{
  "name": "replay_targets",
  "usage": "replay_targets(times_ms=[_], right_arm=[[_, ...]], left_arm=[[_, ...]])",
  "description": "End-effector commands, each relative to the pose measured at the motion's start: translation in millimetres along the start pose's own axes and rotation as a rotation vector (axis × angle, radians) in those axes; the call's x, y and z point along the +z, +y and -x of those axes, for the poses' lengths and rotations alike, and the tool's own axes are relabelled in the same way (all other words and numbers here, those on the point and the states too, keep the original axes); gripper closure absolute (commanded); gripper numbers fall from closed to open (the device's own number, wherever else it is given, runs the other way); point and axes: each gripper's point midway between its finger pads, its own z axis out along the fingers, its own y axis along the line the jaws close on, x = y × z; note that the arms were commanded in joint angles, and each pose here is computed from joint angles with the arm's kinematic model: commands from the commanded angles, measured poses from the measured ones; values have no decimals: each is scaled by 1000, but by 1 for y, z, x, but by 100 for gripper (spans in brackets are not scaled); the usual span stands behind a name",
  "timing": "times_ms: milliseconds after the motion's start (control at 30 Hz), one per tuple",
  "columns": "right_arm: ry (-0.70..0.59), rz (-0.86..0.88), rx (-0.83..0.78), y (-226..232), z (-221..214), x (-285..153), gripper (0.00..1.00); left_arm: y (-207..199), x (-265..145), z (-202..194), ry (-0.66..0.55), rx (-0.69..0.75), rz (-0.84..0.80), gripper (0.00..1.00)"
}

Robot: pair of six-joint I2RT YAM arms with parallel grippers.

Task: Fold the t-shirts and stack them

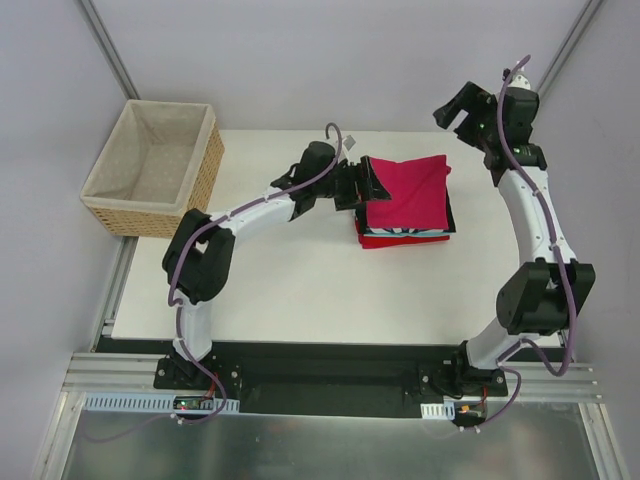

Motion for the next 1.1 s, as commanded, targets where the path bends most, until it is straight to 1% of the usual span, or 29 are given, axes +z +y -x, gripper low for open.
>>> replay_targets(times_ms=[0,67,133,167,233,267,300,333,367,400,467,500,567,700,733,800,833,967,1000,1067], right_arm=[[11,82,-10,38,-6,-14,4],[54,70,4,32,-24,-7,3],[92,48,19,22,-44,-1,3],[93,45,23,19,-48,1,4],[113,40,34,15,-59,4,3],[130,27,35,8,-68,5,3],[142,17,37,4,-74,6,3],[144,15,37,3,-77,5,4],[162,3,42,-3,-86,6,3],[161,0,41,-5,-88,5,3],[166,-4,39,-8,-92,4,3],[177,-9,39,-10,-97,3,3],[178,-9,42,-10,-98,-2,3],[214,-18,67,-13,-113,-14,3],[238,-24,69,-15,-124,-17,3],[239,-38,71,-18,-129,-25,3],[263,-51,71,-23,-142,-28,4],[279,-87,63,-35,-157,-38,3],[280,-89,62,-36,-160,-41,4],[297,-106,57,-43,-169,-44,3]], left_arm=[[-36,-28,43,-108,93,-44,1],[-30,-30,55,-106,60,-46,1],[-36,-31,68,-118,65,-72,1],[-30,-30,75,-127,60,-66,1],[-39,-31,89,-146,81,-90,1],[-34,-25,91,-134,79,-95,1],[-44,-26,102,-150,94,-119,1],[-45,-24,106,-153,93,-127,1],[-38,-14,105,-134,86,-130,1],[-47,-14,115,-150,101,-152,1],[-40,-3,117,-139,90,-156,1],[-47,-4,123,-149,100,-172,1],[-42,4,124,-141,90,-175,1],[-46,10,130,-146,85,-195,1],[-46,11,131,-145,81,-197,1],[-45,13,132,-146,79,-203,1],[-48,13,132,-145,81,-212,1],[-60,16,132,-142,94,-244,1],[-70,14,135,-150,110,-270,1],[-72,20,130,-126,91,-298,1]])
